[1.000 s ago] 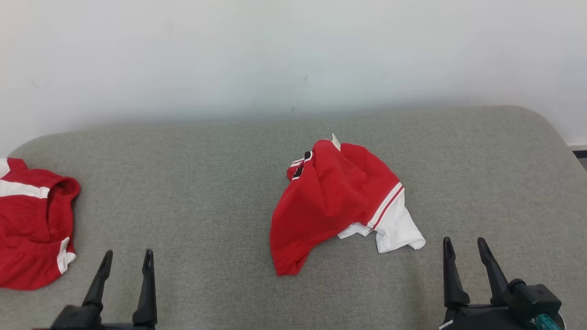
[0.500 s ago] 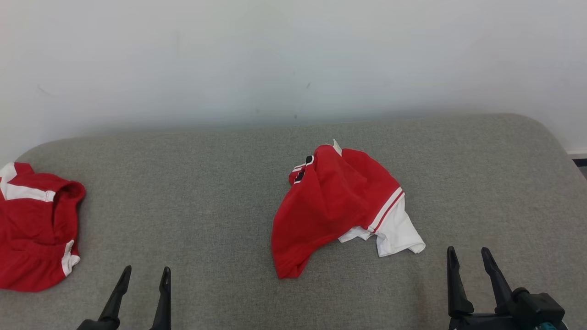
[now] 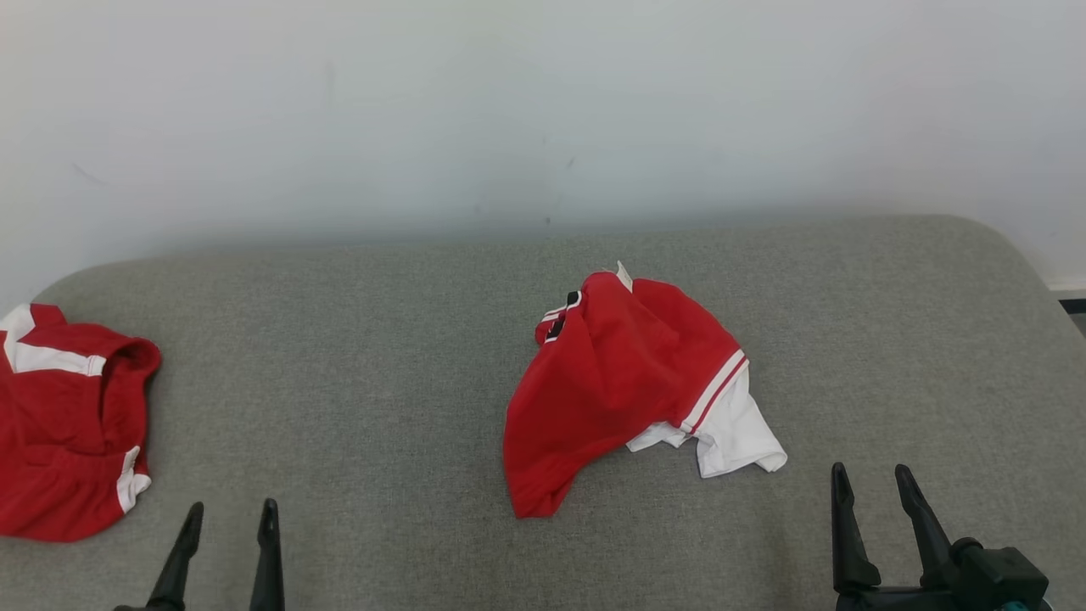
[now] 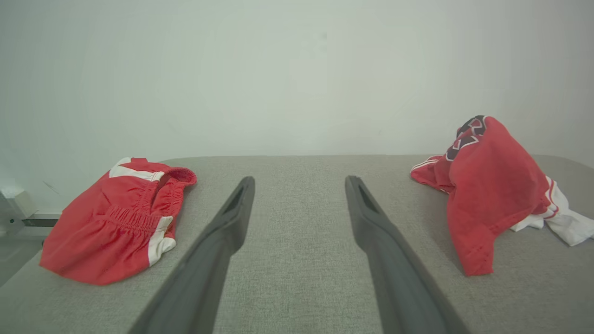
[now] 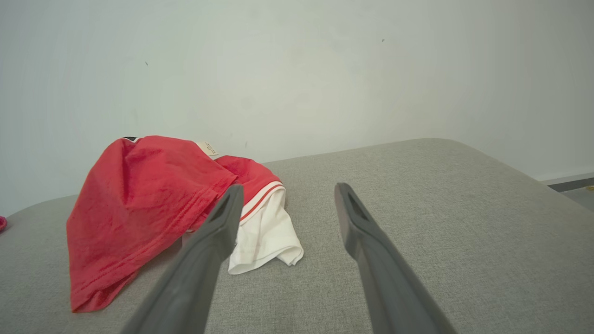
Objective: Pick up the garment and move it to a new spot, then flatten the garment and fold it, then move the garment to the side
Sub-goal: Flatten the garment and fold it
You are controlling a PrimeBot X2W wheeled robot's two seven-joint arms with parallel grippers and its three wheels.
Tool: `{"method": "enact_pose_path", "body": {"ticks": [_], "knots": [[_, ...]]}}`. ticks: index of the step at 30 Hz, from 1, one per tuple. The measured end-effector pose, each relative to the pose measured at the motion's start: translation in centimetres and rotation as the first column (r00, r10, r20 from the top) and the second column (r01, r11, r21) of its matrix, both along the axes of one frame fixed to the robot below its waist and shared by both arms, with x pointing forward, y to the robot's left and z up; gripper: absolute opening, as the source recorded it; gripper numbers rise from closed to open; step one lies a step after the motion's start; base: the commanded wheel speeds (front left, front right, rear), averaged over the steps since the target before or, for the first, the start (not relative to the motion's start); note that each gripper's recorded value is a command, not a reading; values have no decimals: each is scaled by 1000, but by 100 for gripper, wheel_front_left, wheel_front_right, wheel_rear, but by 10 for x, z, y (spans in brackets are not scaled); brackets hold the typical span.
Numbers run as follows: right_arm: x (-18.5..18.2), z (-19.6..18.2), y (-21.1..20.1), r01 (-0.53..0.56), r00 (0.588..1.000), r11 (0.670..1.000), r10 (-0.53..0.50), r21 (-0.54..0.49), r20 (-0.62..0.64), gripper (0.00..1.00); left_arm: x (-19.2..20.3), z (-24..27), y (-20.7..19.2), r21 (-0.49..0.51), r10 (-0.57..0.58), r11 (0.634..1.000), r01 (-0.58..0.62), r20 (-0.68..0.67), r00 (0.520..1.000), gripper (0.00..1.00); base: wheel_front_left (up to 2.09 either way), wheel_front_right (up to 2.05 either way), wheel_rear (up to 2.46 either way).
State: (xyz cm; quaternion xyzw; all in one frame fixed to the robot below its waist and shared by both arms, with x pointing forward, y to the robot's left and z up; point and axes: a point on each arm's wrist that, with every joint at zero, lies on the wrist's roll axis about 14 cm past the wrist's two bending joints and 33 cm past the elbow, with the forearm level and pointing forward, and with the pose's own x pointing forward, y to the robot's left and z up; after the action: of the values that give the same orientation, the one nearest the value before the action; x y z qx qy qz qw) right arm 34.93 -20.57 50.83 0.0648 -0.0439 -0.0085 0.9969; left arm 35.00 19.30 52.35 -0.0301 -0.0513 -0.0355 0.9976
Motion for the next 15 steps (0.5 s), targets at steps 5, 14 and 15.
{"method": "enact_pose_path", "body": {"ticks": [5, 14, 15], "knots": [[-1, 0, 1, -3, 1000, 1000, 3, -1, -5, 100, -3, 3, 10, -12, 39, 999, -39, 10, 999, 100, 0, 0, 0], [-3, -1, 4, -15, 1000, 1000, 15, -3, -7, 100, -8, 4, 20, -25, 78, 997, -78, 19, 997, 100, 0, 0, 0], [-4, -1, 5, -16, 1000, 1000, 16, -3, -7, 100, -8, 5, 20, -25, 79, 997, -79, 20, 997, 100, 0, 0, 0]]}}
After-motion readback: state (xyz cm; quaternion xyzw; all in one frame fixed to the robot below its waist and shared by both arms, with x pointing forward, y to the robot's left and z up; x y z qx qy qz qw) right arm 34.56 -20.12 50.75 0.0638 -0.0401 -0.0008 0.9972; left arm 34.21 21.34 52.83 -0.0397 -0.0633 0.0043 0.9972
